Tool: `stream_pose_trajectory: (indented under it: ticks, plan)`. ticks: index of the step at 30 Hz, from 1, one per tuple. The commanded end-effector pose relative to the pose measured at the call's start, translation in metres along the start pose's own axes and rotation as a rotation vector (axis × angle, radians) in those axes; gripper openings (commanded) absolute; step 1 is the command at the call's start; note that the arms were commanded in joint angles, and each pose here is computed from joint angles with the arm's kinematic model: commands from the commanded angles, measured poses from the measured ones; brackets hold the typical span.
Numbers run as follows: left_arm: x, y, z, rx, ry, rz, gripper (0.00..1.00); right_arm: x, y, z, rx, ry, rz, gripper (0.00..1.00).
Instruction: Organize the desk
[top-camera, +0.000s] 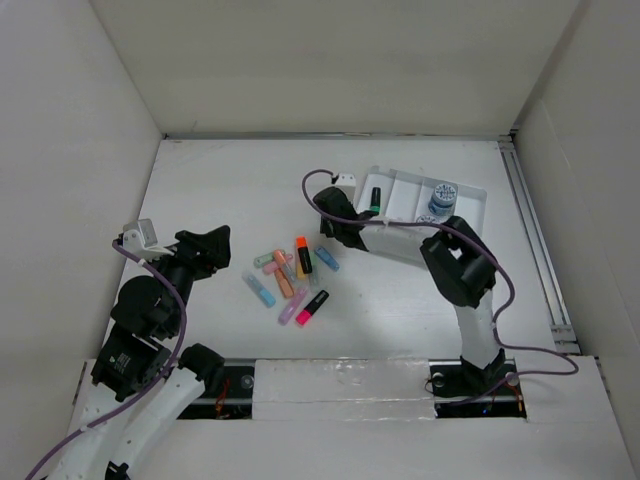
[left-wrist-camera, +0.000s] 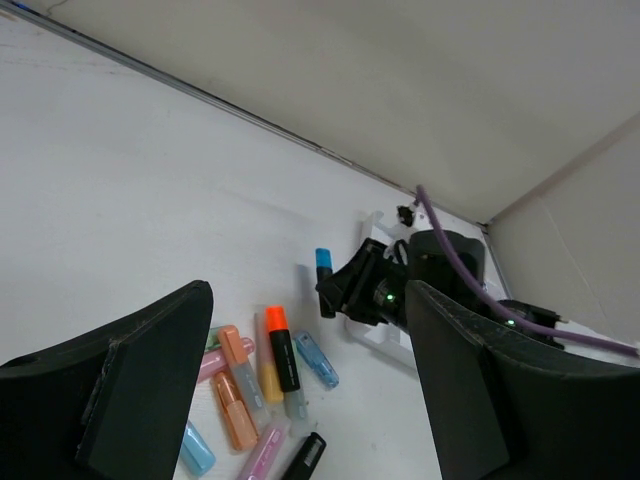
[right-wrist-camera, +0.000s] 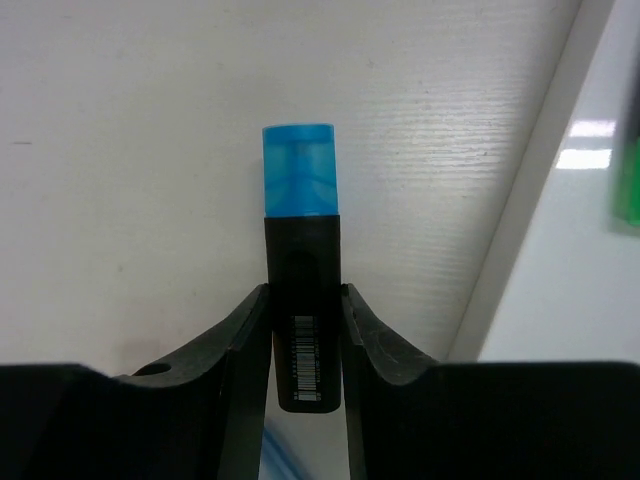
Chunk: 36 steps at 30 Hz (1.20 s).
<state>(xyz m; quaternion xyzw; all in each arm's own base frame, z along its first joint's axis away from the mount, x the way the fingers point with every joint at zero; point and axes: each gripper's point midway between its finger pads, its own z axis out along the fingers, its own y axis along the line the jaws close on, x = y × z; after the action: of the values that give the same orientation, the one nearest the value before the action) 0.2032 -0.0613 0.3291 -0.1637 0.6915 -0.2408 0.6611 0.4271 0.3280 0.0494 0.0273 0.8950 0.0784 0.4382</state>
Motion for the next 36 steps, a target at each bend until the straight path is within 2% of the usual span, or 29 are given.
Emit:
stream_pose_trajectory:
  ticks: [1, 5, 9, 19, 21, 22, 26, 29, 31, 32, 33, 34, 35, 36]
  plan:
    - [-0.008, -0.005, -0.001, 0.028, -0.031, -0.004, 0.73, -0.094, 0.040, -0.060, -0.178, -0.237, 0.103, 0.09]
    - [-0.010, -0.005, -0.003, 0.029, -0.039, -0.007, 0.73, -0.112, -0.003, -0.057, -0.096, -0.244, 0.140, 0.09]
    - [-0.010, -0.006, -0.004, 0.034, -0.041, -0.009, 0.73, -0.099, -0.048, -0.041, -0.047, -0.207, 0.196, 0.09]
    - [-0.008, -0.006, -0.002, 0.032, -0.033, -0.006, 0.73, -0.088, -0.100, -0.023, 0.044, -0.160, 0.254, 0.11]
    - [-0.009, -0.006, -0.002, 0.030, -0.033, -0.006, 0.73, -0.083, -0.102, -0.021, 0.045, -0.156, 0.255, 0.17]
    - [-0.007, -0.006, -0.001, 0.030, -0.030, -0.003, 0.73, -0.082, -0.108, -0.018, 0.059, -0.152, 0.261, 0.28]
    - [-0.007, -0.006, 0.000, 0.029, -0.029, -0.004, 0.73, -0.082, -0.106, -0.018, 0.052, -0.149, 0.258, 0.52]
    - [-0.007, -0.006, 0.000, 0.031, -0.028, -0.002, 0.73, -0.090, -0.104, -0.023, 0.039, -0.168, 0.257, 0.58]
    - [-0.007, -0.006, 0.000, 0.030, -0.027, -0.002, 0.73, -0.093, -0.095, -0.031, 0.019, -0.182, 0.236, 0.57]
    - [-0.007, -0.006, 0.000, 0.029, -0.027, -0.002, 0.73, -0.090, -0.081, -0.038, -0.015, -0.183, 0.206, 0.54]
    - [-0.007, -0.006, 0.000, 0.030, -0.027, -0.002, 0.73, -0.086, -0.069, -0.042, -0.042, -0.179, 0.196, 0.46]
    - [-0.008, -0.007, 0.000, 0.031, -0.029, -0.003, 0.73, -0.078, -0.058, -0.045, -0.066, -0.169, 0.161, 0.32]
    - [-0.007, -0.006, 0.000, 0.030, -0.027, 0.000, 0.73, -0.074, -0.043, -0.051, -0.107, -0.172, 0.136, 0.13]
    - [-0.006, -0.006, 0.000, 0.028, -0.026, 0.001, 0.73, -0.056, -0.011, -0.063, -0.184, -0.146, 0.081, 0.07]
